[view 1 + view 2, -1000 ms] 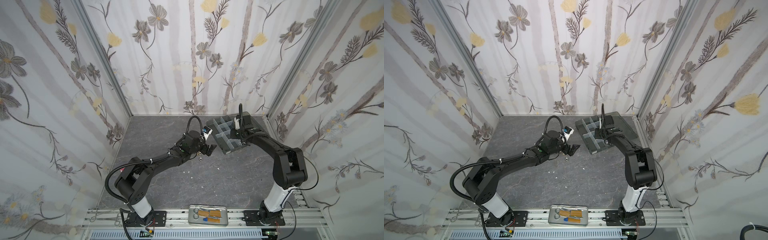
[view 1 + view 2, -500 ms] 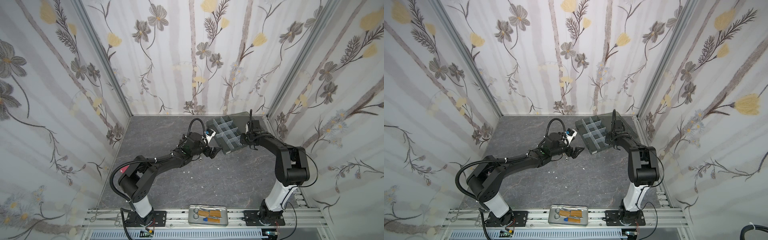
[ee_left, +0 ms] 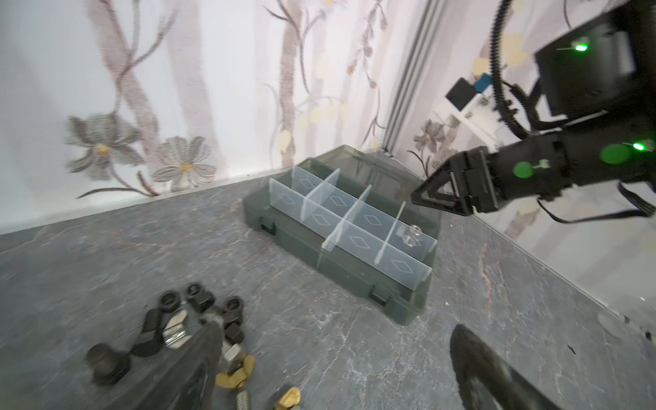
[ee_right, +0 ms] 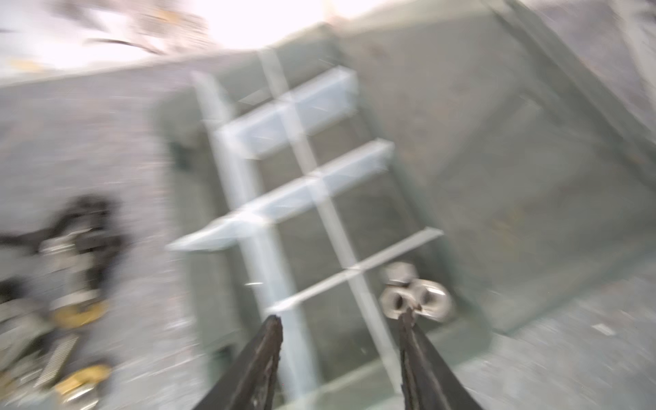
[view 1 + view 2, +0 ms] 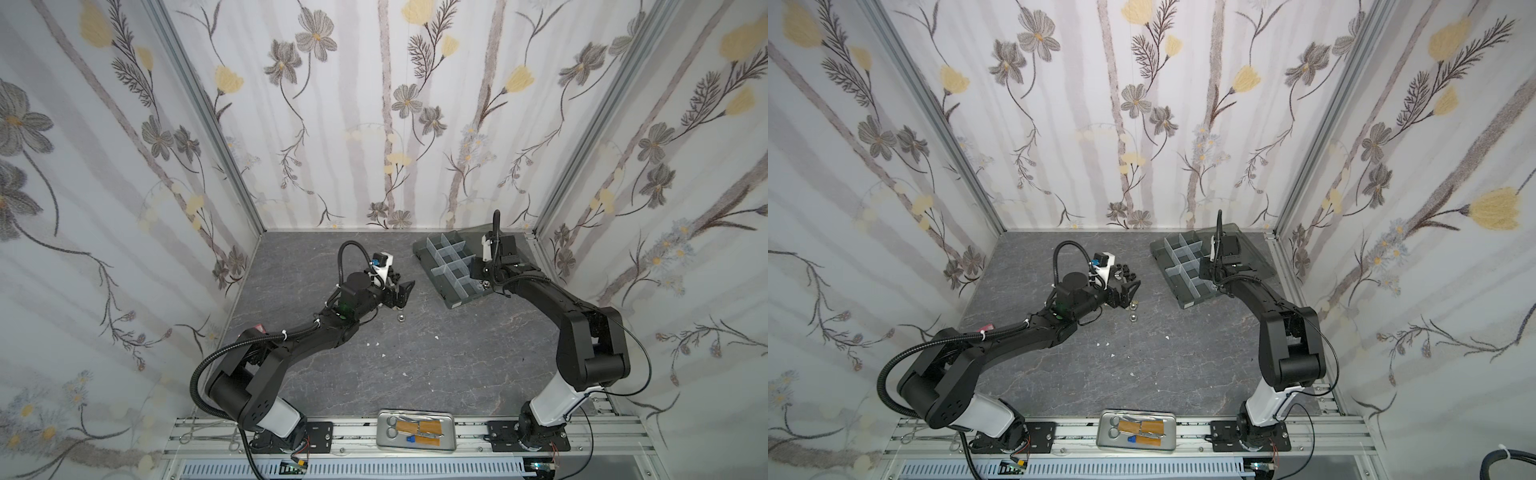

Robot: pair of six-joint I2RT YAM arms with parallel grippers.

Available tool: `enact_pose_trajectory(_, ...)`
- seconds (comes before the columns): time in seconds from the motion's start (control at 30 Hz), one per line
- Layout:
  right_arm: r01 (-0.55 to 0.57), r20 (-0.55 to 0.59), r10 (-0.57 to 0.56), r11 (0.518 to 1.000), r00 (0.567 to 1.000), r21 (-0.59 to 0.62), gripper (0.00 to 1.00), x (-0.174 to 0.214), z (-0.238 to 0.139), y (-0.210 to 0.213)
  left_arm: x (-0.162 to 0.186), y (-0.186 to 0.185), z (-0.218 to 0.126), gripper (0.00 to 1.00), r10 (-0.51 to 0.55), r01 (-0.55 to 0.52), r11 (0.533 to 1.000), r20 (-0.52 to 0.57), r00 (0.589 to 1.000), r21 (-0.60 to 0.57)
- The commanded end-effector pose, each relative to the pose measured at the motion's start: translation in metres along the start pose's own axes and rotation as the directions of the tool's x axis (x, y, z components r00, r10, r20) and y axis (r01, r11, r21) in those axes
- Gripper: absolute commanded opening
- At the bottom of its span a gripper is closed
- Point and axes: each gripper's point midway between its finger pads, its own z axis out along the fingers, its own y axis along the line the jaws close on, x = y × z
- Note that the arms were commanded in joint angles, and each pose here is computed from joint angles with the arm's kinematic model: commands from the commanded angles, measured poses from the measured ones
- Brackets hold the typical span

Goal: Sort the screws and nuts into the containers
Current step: 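Move the right gripper back to the pile and grasp another silver hex nut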

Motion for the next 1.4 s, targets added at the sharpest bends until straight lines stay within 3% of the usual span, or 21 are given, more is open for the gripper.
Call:
enact_pose_trajectory(0.0, 0.151, 0.095, -0.131, 0.956, 0.987, -0.252, 0.54, -0.001, -0.009, 0.086, -0.014, 0.037, -0.021, 1.00, -0.133, 0.143, 0.985, 0.110, 0.985, -0.093)
enact_pose_trajectory(0.1, 0.206, 0.059, -0.198, 0.908, 0.978, -0.364, 0.51, 0.030, 0.009, 0.145, 0.017, 0.094, -0.042, 1.00, -0.266, 0.282, 0.918, 0.096, 0.959, -0.279)
enact_pose_trajectory(0.23, 0.286, -0.016, -0.316, 0.879, 0.949, -0.382, 0.50, 0.066, 0.031, 0.188, 0.034, 0.118, -0.065, 1.00, -0.316, 0.345, 0.864, 0.137, 0.939, -0.366)
enact_pose_trajectory(0.4, 0.319, -0.095, -0.383, 0.862, 0.919, -0.393, 0.51, 0.098, 0.044, 0.210, 0.040, 0.117, -0.069, 1.00, -0.303, 0.329, 0.869, 0.128, 0.944, -0.370)
enact_pose_trajectory(0.7, 0.353, -0.208, -0.433, 0.874, 0.877, -0.334, 0.45, 0.141, 0.063, 0.196, 0.027, 0.110, -0.061, 1.00, -0.275, 0.302, 0.895, 0.126, 0.953, -0.328)
enact_pose_trajectory(1.07, 0.390, -0.238, -0.468, 0.867, 0.851, -0.312, 0.46, 0.158, 0.077, 0.190, 0.032, 0.111, -0.056, 1.00, -0.303, 0.325, 0.890, 0.117, 0.946, -0.320)
enact_pose_trajectory(1.37, 0.392, -0.237, -0.466, 0.870, 0.852, -0.298, 0.29, 0.158, 0.079, 0.189, 0.032, 0.110, -0.052, 1.00, -0.308, 0.327, 0.892, 0.109, 0.945, -0.312)
